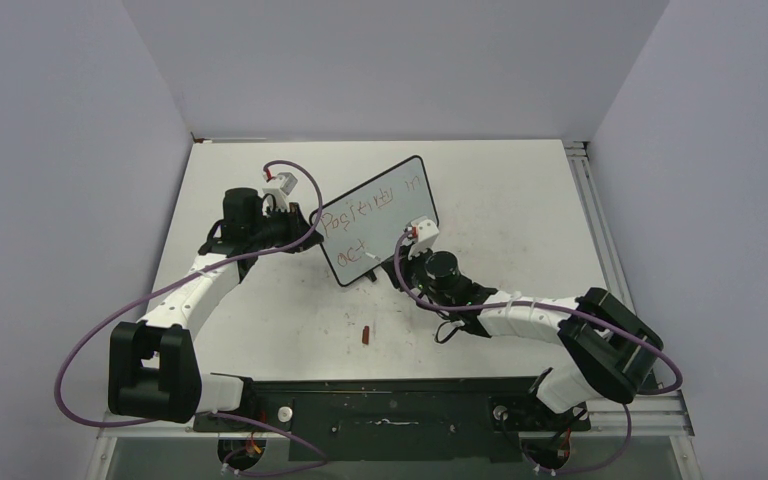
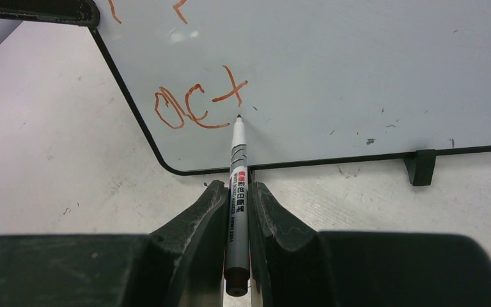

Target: Write a sentence on the whiteboard

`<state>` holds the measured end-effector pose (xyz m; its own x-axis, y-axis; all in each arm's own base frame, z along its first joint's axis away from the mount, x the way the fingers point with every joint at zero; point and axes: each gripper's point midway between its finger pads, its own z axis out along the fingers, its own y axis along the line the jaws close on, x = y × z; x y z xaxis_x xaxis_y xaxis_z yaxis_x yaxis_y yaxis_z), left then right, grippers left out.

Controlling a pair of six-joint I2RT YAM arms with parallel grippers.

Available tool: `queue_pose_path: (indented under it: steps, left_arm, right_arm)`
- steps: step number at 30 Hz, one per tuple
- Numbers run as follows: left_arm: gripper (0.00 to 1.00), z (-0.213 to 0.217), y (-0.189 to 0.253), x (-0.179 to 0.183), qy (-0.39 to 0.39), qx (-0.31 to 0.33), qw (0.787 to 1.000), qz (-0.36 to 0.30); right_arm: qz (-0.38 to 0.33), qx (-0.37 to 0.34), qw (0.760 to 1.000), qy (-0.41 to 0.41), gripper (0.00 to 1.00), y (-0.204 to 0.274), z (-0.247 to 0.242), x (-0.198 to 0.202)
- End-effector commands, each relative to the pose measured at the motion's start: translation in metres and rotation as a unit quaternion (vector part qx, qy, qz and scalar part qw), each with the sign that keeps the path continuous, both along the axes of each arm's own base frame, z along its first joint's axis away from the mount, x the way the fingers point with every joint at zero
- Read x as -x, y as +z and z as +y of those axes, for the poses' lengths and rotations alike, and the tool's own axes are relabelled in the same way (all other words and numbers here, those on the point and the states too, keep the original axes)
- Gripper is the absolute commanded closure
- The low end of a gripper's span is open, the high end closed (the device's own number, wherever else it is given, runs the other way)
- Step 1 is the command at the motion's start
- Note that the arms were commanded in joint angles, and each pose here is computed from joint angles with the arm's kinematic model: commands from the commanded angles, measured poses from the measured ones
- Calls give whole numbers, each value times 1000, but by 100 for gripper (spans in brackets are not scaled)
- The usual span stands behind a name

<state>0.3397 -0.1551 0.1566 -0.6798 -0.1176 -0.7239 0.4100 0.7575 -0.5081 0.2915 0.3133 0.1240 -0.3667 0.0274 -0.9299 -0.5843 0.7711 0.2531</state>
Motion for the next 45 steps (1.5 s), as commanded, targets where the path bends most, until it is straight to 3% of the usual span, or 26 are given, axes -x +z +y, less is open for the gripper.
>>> queue_pose_path:
  steps: [1,45]
  left_arm:
    - [100,0,24,-6,-1,4,1000,-30]
    - [100,0,25,-6,-1,4,1000,-31]
  right_arm:
    - [-11,-12,1000,-8,95,6,1,-1]
    - [-59,-33,997,-32,95,46,8,-8]
